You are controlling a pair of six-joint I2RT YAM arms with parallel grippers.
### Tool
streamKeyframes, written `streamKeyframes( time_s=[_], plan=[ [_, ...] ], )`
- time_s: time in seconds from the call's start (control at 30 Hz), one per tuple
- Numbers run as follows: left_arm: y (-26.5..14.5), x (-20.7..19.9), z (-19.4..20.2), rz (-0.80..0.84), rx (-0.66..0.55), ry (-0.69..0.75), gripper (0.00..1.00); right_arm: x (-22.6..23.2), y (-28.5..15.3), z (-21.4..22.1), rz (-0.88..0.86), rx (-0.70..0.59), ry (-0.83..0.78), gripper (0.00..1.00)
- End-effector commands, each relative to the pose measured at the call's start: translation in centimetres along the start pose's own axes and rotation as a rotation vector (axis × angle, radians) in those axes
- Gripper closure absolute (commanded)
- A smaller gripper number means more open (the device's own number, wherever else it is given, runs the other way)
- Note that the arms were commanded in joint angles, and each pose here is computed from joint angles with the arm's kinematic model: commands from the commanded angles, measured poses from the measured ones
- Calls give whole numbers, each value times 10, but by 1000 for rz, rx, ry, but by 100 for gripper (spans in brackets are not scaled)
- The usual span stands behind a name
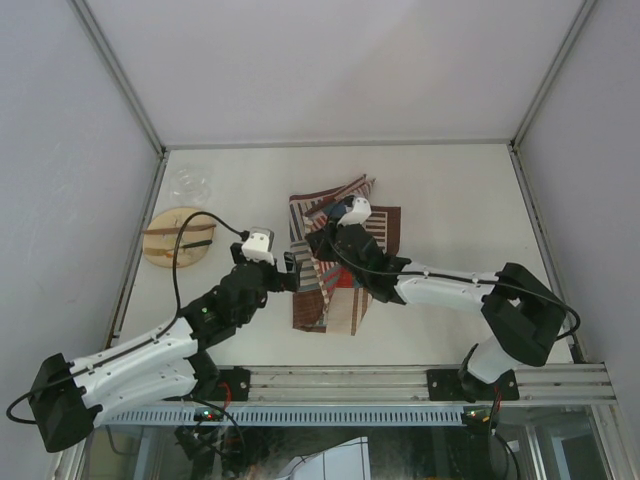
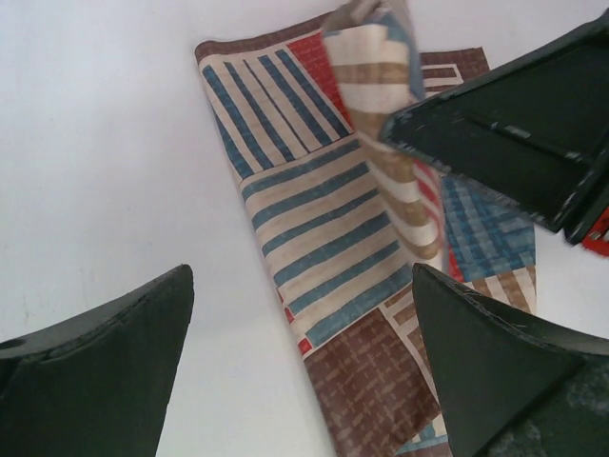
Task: Set the dinner table for one person
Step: Flatten out the napkin at the center of the board.
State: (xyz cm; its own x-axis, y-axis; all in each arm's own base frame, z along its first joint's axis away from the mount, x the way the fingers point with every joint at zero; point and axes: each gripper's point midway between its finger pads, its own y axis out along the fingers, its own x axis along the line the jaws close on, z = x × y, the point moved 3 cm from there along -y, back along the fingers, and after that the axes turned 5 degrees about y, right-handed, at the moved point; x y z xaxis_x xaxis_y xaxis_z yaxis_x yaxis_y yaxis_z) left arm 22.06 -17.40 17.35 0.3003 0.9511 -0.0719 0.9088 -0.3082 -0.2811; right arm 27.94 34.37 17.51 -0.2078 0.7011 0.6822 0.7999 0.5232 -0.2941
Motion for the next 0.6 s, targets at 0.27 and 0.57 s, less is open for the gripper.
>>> streamKeyframes(
  time_s=[0.27, 0.57],
  plan=[
    [3, -6, 1, 19, -35, -84, 0, 36, 9, 31, -105, 78, -4, 100],
    [-6, 11, 16, -39, -36, -109, 0, 51, 6, 28, -155, 57, -49, 91]
  ],
)
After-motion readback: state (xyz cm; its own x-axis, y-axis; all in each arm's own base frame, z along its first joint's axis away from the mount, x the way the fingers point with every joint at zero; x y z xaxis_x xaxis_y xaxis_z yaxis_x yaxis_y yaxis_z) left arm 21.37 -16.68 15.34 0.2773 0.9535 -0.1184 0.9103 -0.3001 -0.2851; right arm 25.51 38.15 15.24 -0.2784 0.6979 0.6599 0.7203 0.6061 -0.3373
